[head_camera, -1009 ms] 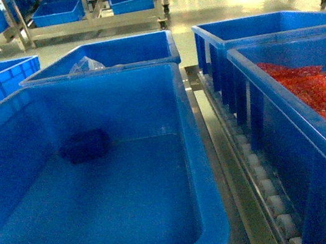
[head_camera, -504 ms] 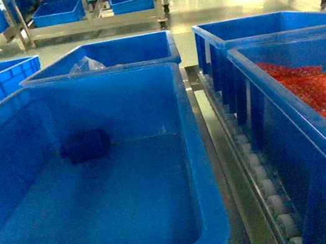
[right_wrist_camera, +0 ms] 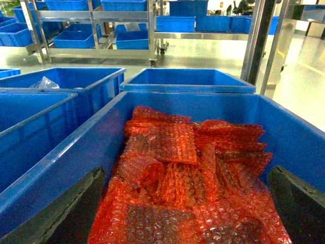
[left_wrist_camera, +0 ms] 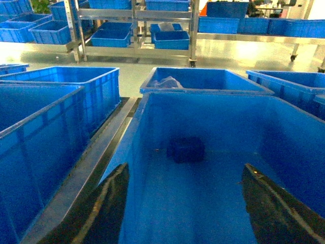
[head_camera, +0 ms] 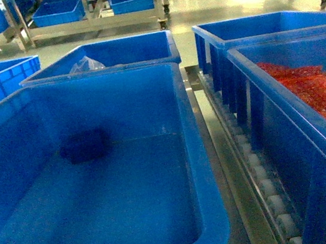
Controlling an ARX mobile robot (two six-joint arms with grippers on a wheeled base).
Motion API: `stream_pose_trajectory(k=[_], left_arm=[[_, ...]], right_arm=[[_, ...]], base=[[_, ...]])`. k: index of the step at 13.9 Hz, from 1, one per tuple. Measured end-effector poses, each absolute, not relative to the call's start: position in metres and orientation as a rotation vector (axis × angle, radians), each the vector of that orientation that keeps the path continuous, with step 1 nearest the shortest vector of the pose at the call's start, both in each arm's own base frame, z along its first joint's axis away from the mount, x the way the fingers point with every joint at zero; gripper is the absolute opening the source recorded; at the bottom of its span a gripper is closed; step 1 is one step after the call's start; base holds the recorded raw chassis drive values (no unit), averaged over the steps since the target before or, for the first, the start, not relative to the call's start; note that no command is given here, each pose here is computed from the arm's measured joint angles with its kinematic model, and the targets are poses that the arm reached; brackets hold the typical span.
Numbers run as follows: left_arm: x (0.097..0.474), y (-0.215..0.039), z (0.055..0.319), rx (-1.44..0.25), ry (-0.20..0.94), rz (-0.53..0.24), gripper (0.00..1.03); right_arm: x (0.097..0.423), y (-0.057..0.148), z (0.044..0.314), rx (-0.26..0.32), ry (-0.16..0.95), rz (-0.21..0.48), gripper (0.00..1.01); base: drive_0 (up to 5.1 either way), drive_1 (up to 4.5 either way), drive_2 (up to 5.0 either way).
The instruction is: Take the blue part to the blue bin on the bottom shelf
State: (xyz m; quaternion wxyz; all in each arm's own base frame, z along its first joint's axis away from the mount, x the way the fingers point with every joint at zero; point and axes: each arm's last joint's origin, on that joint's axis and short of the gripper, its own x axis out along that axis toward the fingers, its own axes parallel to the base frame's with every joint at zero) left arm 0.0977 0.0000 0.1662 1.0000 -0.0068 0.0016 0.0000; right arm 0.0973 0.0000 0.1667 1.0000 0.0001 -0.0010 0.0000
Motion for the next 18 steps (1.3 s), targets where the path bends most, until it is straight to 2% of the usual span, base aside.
stream_pose_trajectory(k=[1,2,18], left_arm=[[0.0977,0.0,0.1662,-0.014,0.003,0.0,0.76],[0.0977,0.0,0.1662,-0.012,0.003,0.0,0.97],[0.0977,0.0,0.1662,-0.011,0.003,0.0,0.98]], right_arm=[[0.0973,0.0,0.1667,0.0,-0.002,0.0,0.98],[0.0973,0.0,0.1667,0.0,-0.002,0.0,0.98],[0.0973,0.0,0.1667,0.0,-0.002,0.0,0.98]], base=[[0.0,0.0,0.0],[0.0,0.0,0.0],[0.0,0.0,0.0]])
